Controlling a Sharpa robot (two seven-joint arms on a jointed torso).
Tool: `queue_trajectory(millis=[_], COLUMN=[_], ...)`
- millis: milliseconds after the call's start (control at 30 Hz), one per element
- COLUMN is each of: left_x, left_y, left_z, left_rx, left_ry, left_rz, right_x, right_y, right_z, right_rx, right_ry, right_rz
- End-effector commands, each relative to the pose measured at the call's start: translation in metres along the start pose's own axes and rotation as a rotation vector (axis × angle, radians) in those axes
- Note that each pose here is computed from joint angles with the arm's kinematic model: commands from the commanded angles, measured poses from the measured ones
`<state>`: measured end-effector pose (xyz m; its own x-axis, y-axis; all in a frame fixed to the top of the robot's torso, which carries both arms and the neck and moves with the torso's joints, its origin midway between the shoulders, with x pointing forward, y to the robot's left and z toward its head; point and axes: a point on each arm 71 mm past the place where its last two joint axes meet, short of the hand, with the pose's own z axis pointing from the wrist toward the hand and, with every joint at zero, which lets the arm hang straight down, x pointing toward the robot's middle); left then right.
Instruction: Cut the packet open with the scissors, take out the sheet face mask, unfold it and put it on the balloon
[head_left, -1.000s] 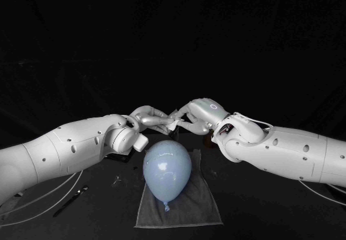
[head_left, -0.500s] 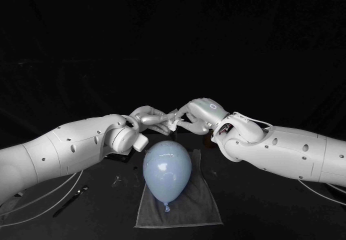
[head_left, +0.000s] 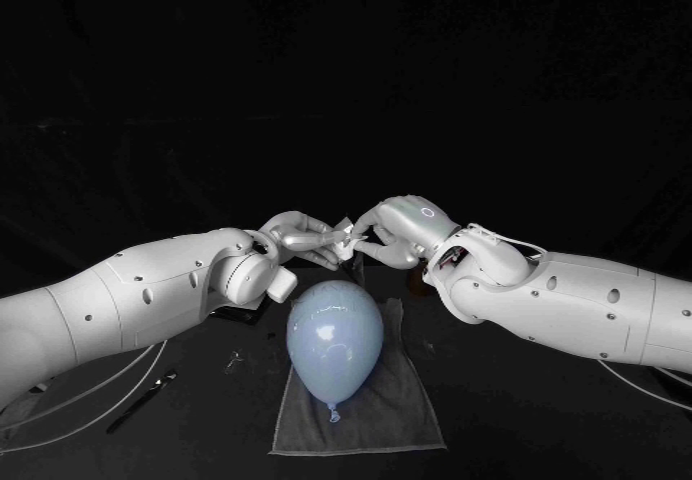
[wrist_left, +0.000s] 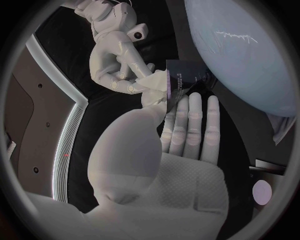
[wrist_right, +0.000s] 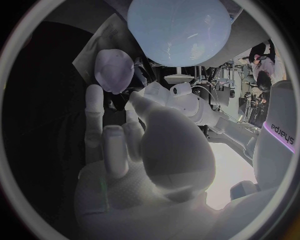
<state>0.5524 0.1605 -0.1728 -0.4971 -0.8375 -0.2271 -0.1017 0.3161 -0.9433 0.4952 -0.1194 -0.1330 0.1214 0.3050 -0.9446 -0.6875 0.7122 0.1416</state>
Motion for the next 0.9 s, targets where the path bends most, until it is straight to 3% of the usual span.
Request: queue_trajectory(millis=[33,333,900], left_x=[-0.0015,-0.0033,-0.0029], left_y=[-0.0029,-0.0032,-0.0037], left_z=[0.0001,0.0003,0.002], left_rx=[0.017,0.021,0.02], left_ry=[-0.023,-0.05,-0.062], left_rz=[-0.003,0.004,0.008], right_x=[-0.005,-0.015,-0.036], right_y=[0.001,0.004,0.005], right_z=[0.0,0.003,0.018], right_rx=[-0.019,-0.04,-0.054], right_ry=[-0.062,-0.137,-0.212], right_rz=[0.014,0.045,0.049])
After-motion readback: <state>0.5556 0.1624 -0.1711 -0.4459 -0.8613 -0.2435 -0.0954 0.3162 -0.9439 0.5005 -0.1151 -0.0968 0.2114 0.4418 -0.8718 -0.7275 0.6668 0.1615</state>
